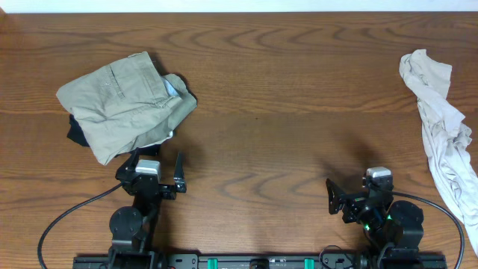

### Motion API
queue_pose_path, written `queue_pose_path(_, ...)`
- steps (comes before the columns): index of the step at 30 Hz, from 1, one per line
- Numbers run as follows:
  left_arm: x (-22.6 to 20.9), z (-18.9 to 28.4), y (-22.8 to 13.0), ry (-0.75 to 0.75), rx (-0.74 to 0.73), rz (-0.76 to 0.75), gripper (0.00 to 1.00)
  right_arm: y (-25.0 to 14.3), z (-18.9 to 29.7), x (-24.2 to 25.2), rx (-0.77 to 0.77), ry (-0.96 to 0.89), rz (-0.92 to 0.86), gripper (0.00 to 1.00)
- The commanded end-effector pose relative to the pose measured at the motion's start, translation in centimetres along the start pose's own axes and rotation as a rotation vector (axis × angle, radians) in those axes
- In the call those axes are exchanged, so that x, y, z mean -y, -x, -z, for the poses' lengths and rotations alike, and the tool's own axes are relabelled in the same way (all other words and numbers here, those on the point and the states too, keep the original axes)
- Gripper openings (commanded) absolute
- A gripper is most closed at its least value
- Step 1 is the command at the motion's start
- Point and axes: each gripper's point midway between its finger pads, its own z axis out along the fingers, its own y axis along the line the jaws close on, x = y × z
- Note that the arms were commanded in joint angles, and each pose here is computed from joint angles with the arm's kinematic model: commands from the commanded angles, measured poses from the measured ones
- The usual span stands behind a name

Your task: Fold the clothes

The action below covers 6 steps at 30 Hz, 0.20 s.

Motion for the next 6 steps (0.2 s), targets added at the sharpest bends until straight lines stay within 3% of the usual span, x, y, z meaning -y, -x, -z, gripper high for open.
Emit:
queue_pose_path(1,0.38,-0.05,-1.57,-0.021,-0.054,-0.007,0.98,0.06,-0.01,0.13,0.007,-0.006,-0.012,0.99)
queue_pose_path(6,0.38,-0.05,-1.57,-0.021,-0.054,-0.007,0.98,0.06,-0.01,0.13,0.007,-0.006,-0.012,0.99)
